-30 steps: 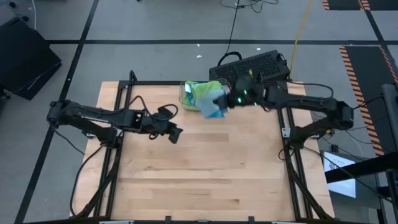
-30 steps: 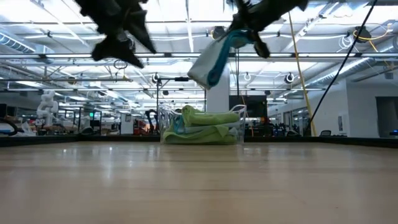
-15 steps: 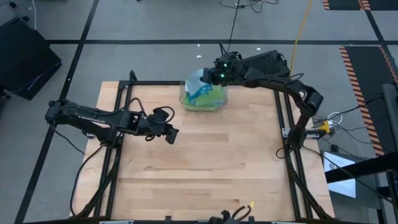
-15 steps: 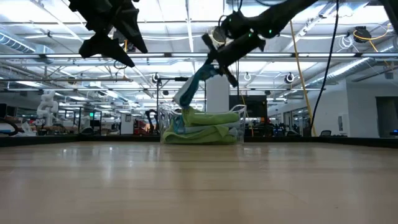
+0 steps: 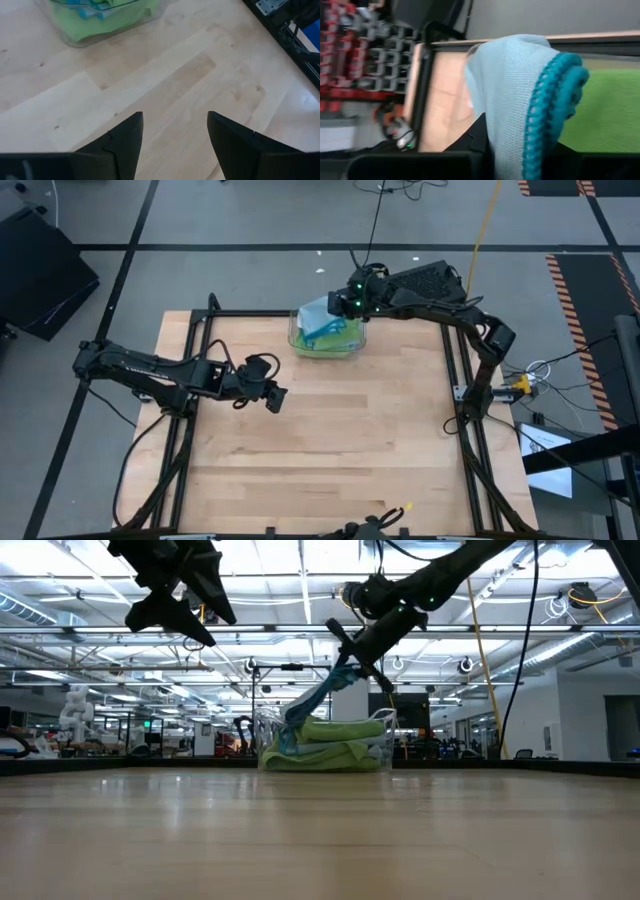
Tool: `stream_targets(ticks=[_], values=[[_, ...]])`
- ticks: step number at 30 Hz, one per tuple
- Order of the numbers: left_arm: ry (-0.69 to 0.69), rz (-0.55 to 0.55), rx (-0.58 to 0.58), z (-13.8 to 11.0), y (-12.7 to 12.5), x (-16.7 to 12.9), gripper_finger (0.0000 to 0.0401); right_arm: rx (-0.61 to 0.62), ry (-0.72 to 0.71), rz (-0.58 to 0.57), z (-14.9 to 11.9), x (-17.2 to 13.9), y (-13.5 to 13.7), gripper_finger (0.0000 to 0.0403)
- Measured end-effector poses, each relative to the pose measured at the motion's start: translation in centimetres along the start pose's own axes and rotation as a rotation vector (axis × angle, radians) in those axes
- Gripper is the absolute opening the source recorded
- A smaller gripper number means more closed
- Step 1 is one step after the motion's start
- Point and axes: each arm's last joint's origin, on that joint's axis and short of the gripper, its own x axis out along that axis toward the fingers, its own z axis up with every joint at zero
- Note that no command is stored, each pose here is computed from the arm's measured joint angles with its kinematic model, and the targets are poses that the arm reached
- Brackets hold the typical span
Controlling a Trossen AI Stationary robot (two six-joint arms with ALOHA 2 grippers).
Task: Fold microfiber towels
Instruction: Put the blue folded microfiber cloth into the transparent bin
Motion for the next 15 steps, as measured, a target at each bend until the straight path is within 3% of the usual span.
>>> stream_targets(ticks=[7,15], values=[[-0.002,0.000,0.004,0.0,0.0,0.0,0.0223,-0.063,-0.007,-0.118,0.0,-1.7,-0.5,0.0085],[0.000,-0.004,0.032,0.0,-0.1,0.0,0.0223,-0.035,0.123,-0.192,-0.1,-2.3,-2.0,0.0206]])
